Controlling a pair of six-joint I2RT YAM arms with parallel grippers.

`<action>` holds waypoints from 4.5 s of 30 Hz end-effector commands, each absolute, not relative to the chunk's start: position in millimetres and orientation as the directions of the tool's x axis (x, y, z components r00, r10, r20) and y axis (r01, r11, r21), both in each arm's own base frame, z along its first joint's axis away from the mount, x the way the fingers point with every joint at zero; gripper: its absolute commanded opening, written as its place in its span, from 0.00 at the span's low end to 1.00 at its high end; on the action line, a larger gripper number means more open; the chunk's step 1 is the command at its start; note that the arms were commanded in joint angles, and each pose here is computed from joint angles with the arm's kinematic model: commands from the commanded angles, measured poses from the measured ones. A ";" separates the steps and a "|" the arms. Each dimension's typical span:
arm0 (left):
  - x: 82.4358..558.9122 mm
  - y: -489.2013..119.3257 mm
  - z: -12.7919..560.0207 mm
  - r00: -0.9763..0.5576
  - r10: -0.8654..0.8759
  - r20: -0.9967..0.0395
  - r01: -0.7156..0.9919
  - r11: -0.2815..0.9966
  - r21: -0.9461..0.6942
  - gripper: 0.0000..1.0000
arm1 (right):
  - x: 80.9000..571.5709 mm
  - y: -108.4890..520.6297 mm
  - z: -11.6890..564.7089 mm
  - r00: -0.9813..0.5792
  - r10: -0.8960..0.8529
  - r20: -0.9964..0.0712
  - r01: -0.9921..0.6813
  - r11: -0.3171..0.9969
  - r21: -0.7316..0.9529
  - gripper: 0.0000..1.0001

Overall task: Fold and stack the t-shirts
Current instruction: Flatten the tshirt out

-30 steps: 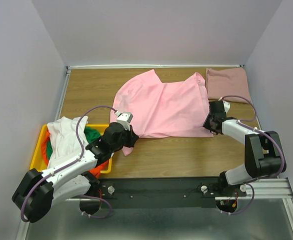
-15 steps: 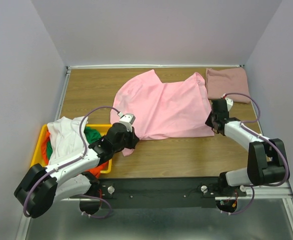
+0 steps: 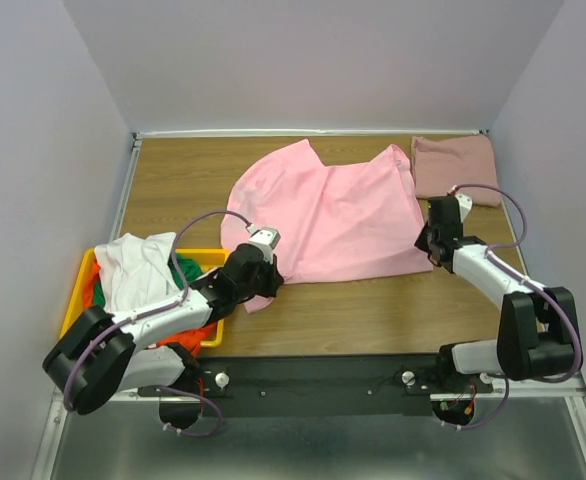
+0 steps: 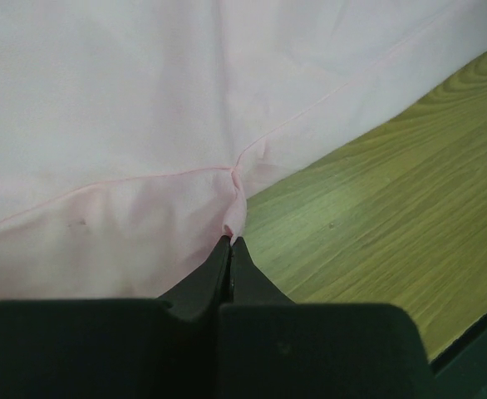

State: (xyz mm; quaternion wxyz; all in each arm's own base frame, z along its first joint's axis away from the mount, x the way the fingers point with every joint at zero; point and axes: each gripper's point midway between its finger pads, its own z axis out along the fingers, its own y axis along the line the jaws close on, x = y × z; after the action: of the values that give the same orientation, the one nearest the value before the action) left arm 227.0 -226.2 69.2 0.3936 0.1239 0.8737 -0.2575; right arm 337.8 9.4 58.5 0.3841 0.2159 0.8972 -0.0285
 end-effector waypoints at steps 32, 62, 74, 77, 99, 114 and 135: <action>146.8 -272.4 63.4 -0.778 -0.091 -0.622 0.250 0.862 -0.440 0.78 | 328.9 -49.7 115.3 -0.489 0.356 -0.796 0.541 0.840 0.043 0.00; 143.1 -247.0 19.0 -0.794 -0.173 -0.583 0.062 0.930 -0.361 0.60 | 330.0 -38.6 114.7 -0.493 0.368 -0.788 0.499 0.862 0.091 0.00; 141.4 -239.5 1.4 -0.801 -0.156 -0.577 0.045 0.947 -0.319 0.17 | 329.7 -36.8 114.0 -0.494 0.370 -0.787 0.492 0.865 0.098 0.00; 141.4 -241.1 1.0 -0.799 -0.172 -0.576 0.045 0.939 -0.341 0.09 | 329.4 -36.2 113.7 -0.495 0.370 -0.786 0.490 0.866 0.100 0.00; 337.5 -180.4 245.4 -0.283 -0.328 -0.901 0.082 0.928 -0.363 0.00 | 383.9 -8.7 222.6 -0.351 0.369 -0.861 0.318 0.912 0.261 0.00; 276.8 -82.7 468.2 0.185 -0.462 -0.867 0.126 0.886 -0.446 0.00 | 288.2 -12.0 451.6 0.134 0.349 -0.928 0.132 0.922 0.365 0.00; 375.3 -162.6 512.6 0.187 -0.313 -0.931 0.276 0.926 -0.256 0.00 | 386.1 -16.4 408.2 -0.008 0.320 -0.947 0.223 0.924 0.310 0.00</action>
State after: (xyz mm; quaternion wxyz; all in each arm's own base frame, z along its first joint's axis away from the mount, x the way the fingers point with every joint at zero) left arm 361.4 -158.9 485.2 0.7488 -0.0378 0.6330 -0.1929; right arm 366.6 -6.7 405.0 0.6686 0.1861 0.7175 0.0605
